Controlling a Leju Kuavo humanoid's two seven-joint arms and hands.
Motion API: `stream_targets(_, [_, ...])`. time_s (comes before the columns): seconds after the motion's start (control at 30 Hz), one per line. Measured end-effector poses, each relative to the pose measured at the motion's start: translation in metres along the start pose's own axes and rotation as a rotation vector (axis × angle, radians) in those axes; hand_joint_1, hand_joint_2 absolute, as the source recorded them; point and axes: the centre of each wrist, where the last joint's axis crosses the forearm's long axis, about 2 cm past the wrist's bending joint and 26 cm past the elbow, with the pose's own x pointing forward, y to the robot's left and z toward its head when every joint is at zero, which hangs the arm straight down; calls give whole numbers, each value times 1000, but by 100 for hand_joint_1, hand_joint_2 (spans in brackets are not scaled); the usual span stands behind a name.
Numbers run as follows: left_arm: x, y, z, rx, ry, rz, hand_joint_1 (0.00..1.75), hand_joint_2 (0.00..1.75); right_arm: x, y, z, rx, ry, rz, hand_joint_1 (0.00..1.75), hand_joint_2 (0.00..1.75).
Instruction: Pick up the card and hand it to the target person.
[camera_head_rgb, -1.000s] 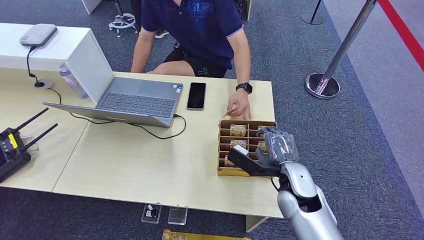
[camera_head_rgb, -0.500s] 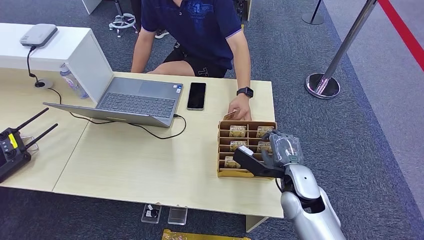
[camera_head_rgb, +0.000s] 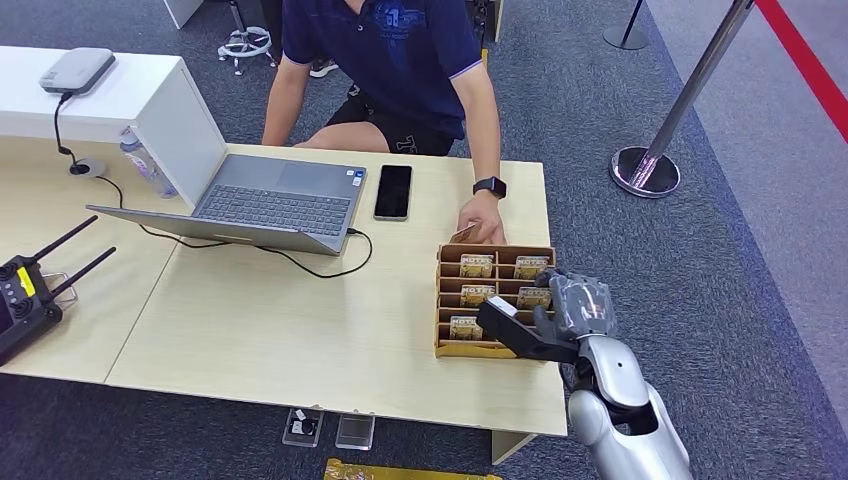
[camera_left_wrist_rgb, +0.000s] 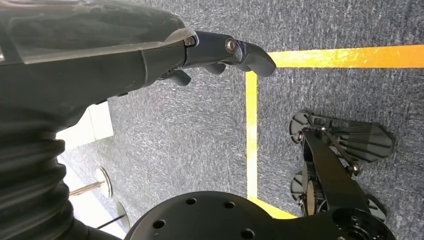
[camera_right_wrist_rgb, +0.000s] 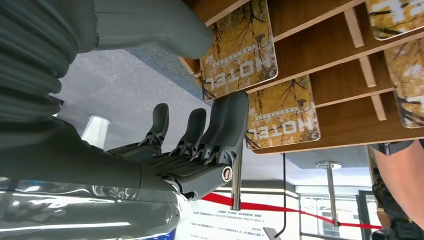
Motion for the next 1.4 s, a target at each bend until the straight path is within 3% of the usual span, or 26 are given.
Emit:
stream_targets(0.43, [0,0,0,-6,0,-12,0,175,-6,1,1,-9,13,-1,64,175])
stream_targets(0.6, [0,1,0,-6,-1,-23,0,175,-7,1,1,-14,15,-2,72,175])
stream_targets(0.77, [0,3,0,-3,1,-35,0,175,-7,2,1,-16,17,-2,104,175])
stream_targets(0.93, [0,4,0,-1,2,-44,0,175,-9,2,1,-17,21,-1,112,175])
stream_targets(1.23, [0,5,0,-3,3,-50,0,175,-12,5,3,-14,29,0,108,175])
stream_targets(1.4, [-1,6,0,-4,3,-51,0,175,-14,6,5,-18,36,-5,122,175])
